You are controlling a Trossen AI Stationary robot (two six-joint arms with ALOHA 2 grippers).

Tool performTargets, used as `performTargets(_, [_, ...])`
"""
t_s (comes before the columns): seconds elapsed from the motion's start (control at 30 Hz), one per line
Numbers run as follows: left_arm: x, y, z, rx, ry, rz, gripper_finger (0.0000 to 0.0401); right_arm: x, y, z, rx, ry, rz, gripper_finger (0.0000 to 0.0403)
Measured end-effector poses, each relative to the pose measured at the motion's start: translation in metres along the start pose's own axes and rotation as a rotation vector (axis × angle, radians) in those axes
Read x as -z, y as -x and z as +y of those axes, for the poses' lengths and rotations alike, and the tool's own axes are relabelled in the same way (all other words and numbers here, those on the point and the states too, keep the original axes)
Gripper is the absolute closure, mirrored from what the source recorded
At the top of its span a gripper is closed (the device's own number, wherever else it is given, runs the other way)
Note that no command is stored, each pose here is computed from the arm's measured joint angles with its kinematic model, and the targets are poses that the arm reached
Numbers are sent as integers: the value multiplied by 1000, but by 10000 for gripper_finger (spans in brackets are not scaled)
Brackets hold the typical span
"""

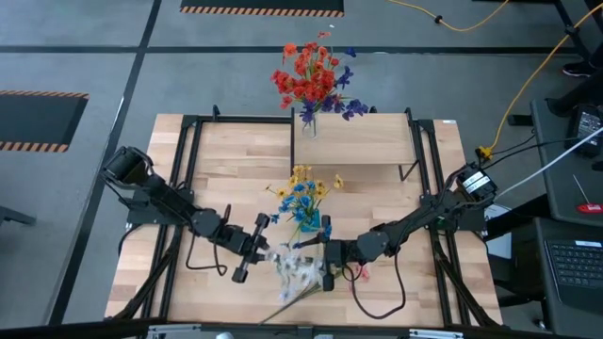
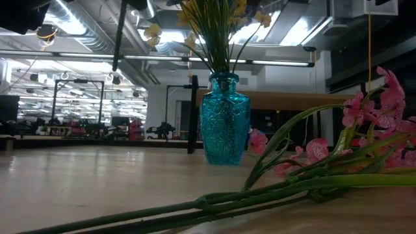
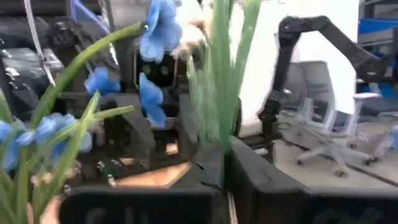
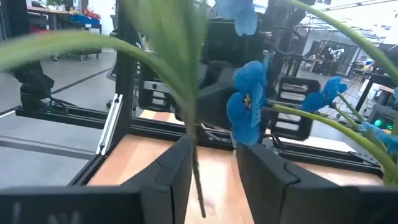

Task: Pick and place flowers into a vace then onto a shelf
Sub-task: Put the white flowers into the blue vase

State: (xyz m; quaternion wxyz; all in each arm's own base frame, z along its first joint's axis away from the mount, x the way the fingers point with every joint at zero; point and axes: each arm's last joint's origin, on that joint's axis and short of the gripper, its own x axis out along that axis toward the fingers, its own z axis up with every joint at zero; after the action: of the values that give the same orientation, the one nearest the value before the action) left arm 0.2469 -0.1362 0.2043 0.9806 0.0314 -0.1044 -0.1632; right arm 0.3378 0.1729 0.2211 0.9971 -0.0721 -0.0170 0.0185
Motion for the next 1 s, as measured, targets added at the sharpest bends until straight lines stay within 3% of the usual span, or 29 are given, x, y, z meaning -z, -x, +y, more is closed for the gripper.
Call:
performTargets(0.3, [-3,2,-9,25,-46,-18,395,0,1,3,-8,-20,1,274])
performTargets(0.57, [-3,2,-11,42,-42,-21,395,-10,5,28,15,96,97,274])
performTargets(0.77, [-7,-5,-12,69,-49,-21,395,-19,1,32,22,-3,127,274])
performTargets(0.9, [-13,-14,-17,114,-70,-6,395,-19,1,32,23,-11,127,274])
performTargets(1.0, [-15,-18,-16,78,-97,12,395,-21,1,32,23,-6,108,274])
